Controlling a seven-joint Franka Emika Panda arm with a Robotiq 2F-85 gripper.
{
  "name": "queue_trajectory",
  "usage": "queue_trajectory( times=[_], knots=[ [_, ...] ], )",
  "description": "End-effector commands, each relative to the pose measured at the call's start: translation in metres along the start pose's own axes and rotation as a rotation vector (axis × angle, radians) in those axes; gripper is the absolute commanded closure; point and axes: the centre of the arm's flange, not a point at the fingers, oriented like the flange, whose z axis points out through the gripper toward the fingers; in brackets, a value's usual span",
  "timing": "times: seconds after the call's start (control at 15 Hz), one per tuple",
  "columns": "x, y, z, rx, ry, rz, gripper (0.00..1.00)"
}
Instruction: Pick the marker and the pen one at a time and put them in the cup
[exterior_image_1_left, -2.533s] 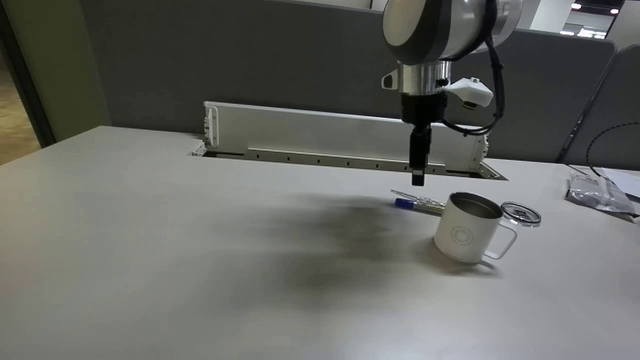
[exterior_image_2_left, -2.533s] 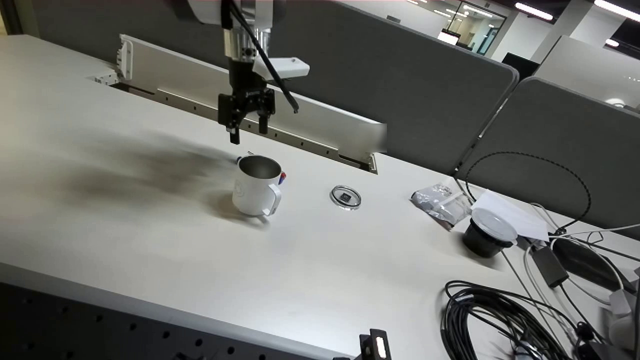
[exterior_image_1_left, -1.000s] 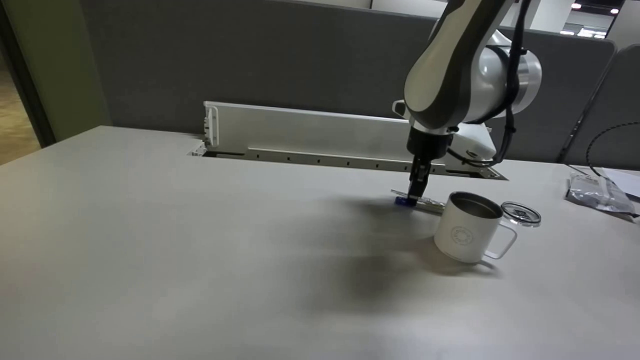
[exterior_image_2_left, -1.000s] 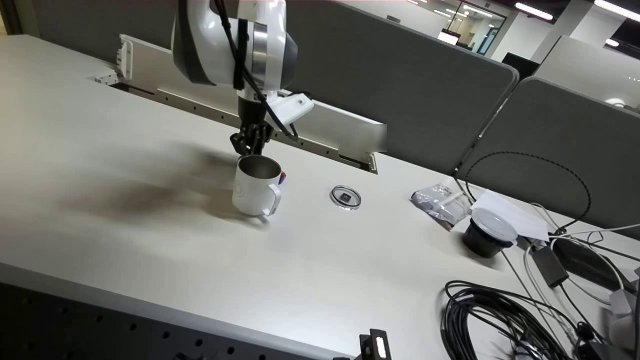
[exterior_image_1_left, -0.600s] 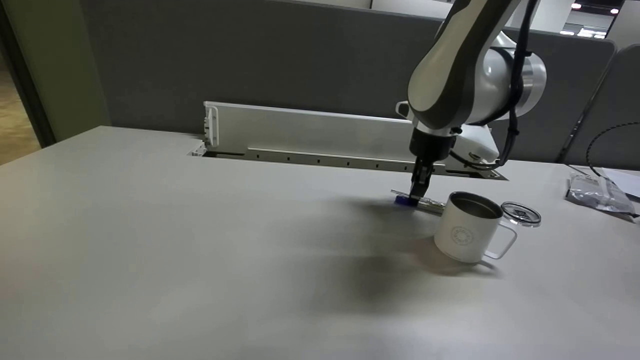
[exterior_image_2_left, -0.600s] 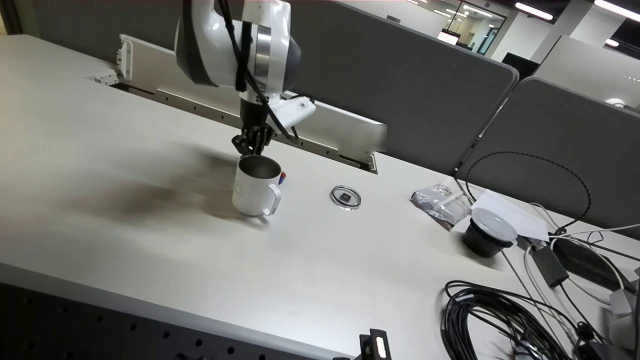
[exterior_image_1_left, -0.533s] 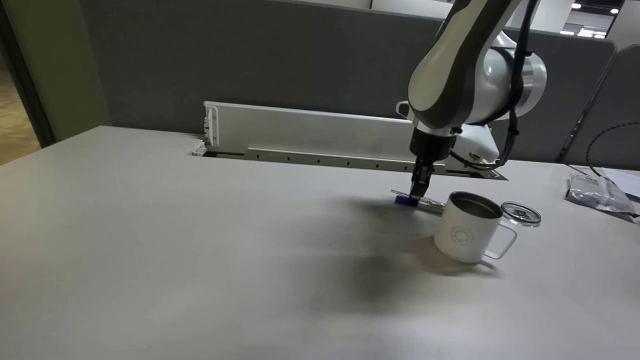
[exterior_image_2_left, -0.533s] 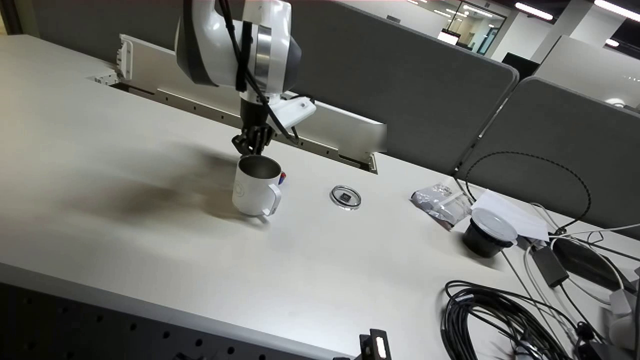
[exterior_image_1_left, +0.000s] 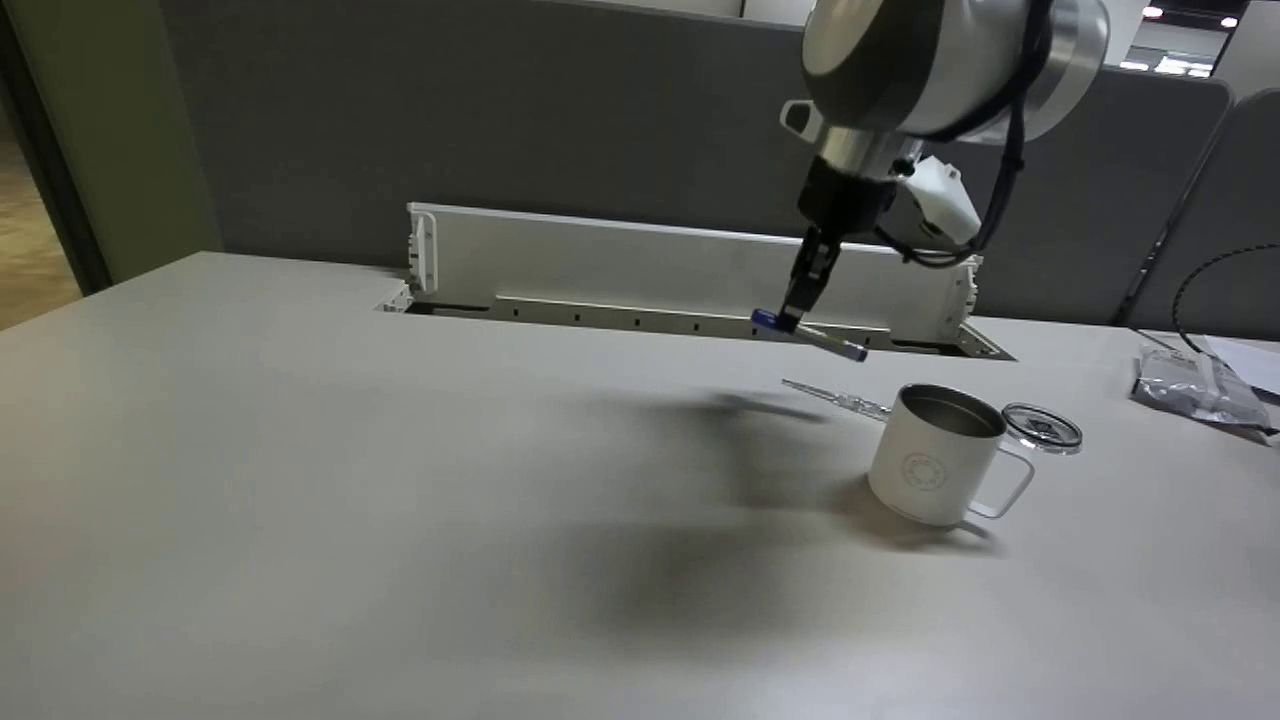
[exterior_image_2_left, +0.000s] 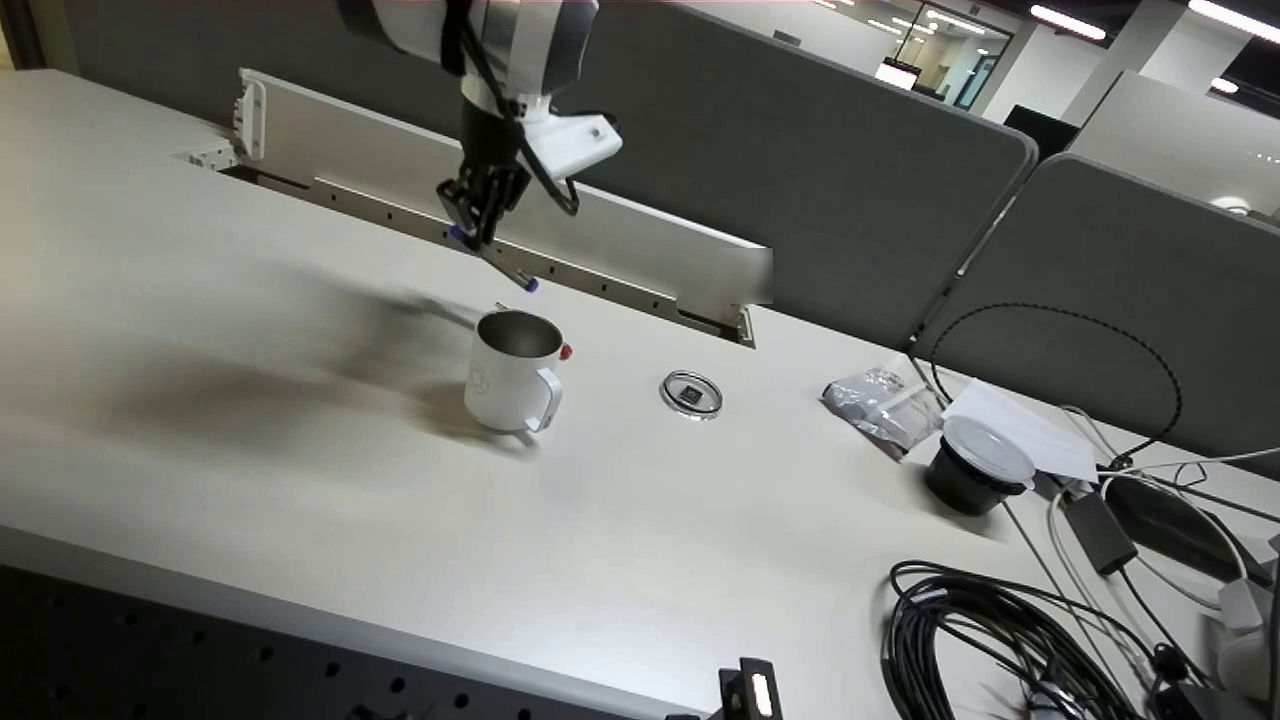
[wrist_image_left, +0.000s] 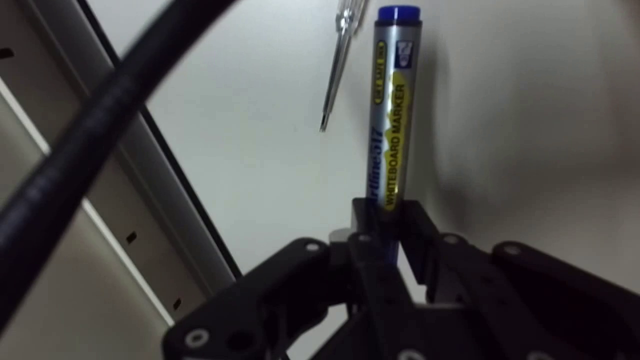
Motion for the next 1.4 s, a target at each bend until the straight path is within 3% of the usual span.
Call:
queue_trajectory(
  times=[0.0,0.2,0.33,0.4,0.47,0.8,0.87,1.2,1.33],
  knots=[
    [-0.017,-0.028,-0.085,0.043,0.113,-0.004,0.93],
    [-0.035,-0.059,-0.117,0.109,0.221,0.022,0.93],
    [-0.057,-0.071,-0.129,0.138,0.221,0.086,0.93],
    [-0.019,-0.050,-0.088,0.116,0.225,0.049,0.93],
    [-0.028,-0.051,-0.092,0.118,0.221,0.054,0.70],
    [-0.018,-0.055,-0.085,0.128,0.221,0.037,0.70],
    [-0.017,-0.055,-0.085,0.128,0.221,0.036,0.93],
    [-0.046,-0.083,-0.108,-0.039,0.326,0.047,0.93],
    [-0.058,-0.091,-0.110,-0.051,0.368,0.074,0.93]
  ],
)
